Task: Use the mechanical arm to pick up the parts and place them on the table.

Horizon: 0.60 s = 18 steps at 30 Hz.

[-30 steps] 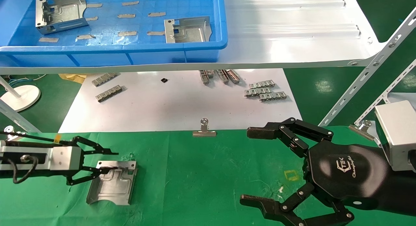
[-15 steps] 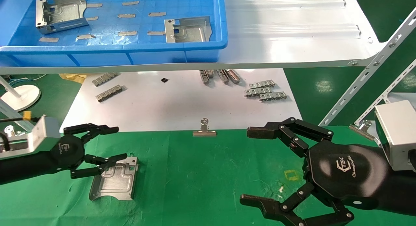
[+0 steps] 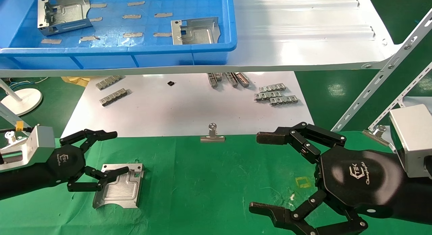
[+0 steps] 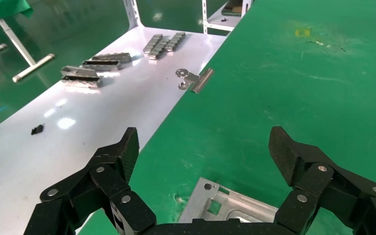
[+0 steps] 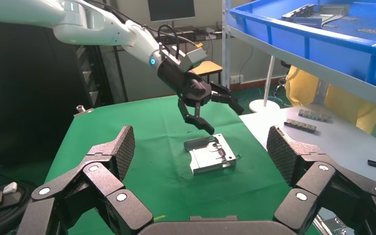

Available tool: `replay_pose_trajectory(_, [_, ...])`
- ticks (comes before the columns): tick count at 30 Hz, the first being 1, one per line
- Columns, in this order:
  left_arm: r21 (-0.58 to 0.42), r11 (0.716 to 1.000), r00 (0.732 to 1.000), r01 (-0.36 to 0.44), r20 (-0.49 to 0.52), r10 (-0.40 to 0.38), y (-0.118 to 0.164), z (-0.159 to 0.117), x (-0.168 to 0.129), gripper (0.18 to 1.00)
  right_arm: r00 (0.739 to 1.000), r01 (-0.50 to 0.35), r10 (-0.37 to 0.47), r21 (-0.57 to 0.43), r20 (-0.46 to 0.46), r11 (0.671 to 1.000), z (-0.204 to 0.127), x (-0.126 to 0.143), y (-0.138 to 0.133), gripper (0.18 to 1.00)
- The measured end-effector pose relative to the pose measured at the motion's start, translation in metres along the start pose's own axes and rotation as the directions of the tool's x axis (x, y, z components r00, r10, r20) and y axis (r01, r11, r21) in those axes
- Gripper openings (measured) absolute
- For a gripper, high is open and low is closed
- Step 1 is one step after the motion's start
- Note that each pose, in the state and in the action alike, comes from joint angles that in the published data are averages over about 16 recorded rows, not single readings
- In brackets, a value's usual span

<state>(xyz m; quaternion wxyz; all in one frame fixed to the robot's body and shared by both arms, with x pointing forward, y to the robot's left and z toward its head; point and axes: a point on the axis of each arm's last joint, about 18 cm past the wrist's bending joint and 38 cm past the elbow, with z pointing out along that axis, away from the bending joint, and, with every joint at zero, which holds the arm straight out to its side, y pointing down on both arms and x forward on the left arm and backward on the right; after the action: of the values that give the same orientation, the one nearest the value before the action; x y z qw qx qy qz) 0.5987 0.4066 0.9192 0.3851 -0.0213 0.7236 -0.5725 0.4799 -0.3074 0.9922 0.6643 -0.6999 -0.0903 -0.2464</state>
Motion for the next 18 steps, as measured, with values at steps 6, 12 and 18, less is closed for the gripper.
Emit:
replay_pose_trajectory(6, [0.021, 1.0, 1.0, 0.006, -0.017, -0.005, -0.008, 0.004, 0.002, 0.966, 1.0, 0.0, 0.0, 0.0, 0.0, 1.0, 0.0, 0.0, 0.0, 1.0])
replay_pose_trajectory(12, [0.059, 0.998, 0.999, 0.022, -0.045, -0.019, -0.02, 0.009, 0.007, 0.993, 1.0, 0.0, 0.0, 0.0, 0.0, 1.0, 0.0, 0.0, 0.0, 1.0])
replay_pose_trajectory(18, [0.097, 0.995, 0.996, 0.037, -0.079, -0.03, -0.034, 0.014, 0.014, 1.001, 1.0, 0.0, 0.0, 0.0, 0.0, 1.0, 0.0, 0.0, 0.0, 1.0])
